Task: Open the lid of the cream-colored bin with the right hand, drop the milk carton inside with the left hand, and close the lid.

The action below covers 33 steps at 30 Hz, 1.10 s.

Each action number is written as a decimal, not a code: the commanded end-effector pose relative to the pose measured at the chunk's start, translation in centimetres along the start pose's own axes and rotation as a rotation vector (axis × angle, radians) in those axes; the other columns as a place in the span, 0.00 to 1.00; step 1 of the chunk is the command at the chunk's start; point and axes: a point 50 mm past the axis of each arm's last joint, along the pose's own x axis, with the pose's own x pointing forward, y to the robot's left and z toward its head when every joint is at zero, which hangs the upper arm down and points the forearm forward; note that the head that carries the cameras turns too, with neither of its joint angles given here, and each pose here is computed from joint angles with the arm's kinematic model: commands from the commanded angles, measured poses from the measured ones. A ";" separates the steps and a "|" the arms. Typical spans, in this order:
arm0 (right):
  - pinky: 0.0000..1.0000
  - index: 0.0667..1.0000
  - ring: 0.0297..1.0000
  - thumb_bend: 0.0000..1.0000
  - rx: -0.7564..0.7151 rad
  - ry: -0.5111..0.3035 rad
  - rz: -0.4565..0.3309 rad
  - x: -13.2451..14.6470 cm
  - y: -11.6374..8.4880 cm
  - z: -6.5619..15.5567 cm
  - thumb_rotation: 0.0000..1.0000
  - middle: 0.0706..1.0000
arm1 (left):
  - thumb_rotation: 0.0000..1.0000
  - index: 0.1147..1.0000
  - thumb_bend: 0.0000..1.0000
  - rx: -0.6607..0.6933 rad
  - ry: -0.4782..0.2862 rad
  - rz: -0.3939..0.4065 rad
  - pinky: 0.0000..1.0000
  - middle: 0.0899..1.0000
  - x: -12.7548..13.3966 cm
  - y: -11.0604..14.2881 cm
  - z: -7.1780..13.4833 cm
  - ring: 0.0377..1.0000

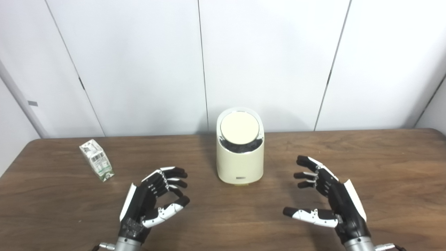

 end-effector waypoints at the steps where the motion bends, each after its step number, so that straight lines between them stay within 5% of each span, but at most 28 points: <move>1: 0.65 0.88 0.76 0.69 -0.039 -0.088 -0.027 1.9 -0.5 1.8 0.27 0.87 | 0.19 0.66 0.68 -0.004 -0.065 -0.002 0.49 0.66 1.2 -0.3 0.6 0.60; 8: 0.82 0.97 0.91 0.79 -0.174 -0.050 0.003 6.1 -1.7 4.4 0.44 0.96 | 0.20 0.71 0.68 0.006 -0.066 0.007 0.51 0.70 1.5 -0.4 0.3 0.65; 14: 0.86 0.97 0.93 0.80 -0.227 -0.048 -0.004 9.3 -1.9 7.2 0.44 0.95 | 0.14 0.81 0.65 0.031 -0.067 0.003 0.52 0.73 1.6 -0.4 0.0 0.68; 19: 0.76 0.94 0.90 0.83 -0.233 -0.095 -0.020 11.7 -1.6 9.2 0.42 0.98 | 0.14 0.82 0.64 0.025 -0.064 -0.008 0.53 0.74 1.6 -0.5 -0.1 0.68; 22: 0.79 0.95 0.94 0.81 -0.235 -0.119 -0.012 13.2 -1.4 10.2 0.39 1.00 | 0.14 0.81 0.65 0.025 -0.061 -0.008 0.53 0.74 1.6 -0.6 -0.2 0.67; 25: 0.73 0.94 0.87 0.78 -0.285 -0.144 -0.007 14.8 -1.1 11.5 0.39 0.92 | 0.15 0.81 0.65 0.023 -0.061 -0.009 0.52 0.73 1.6 -0.6 -0.2 0.66; 33: 0.64 0.94 0.82 0.79 -0.373 -0.133 0.006 18.2 -0.1 13.7 0.36 0.92 | 0.14 0.80 0.65 0.022 -0.057 -0.010 0.52 0.73 1.6 -0.8 -0.1 0.66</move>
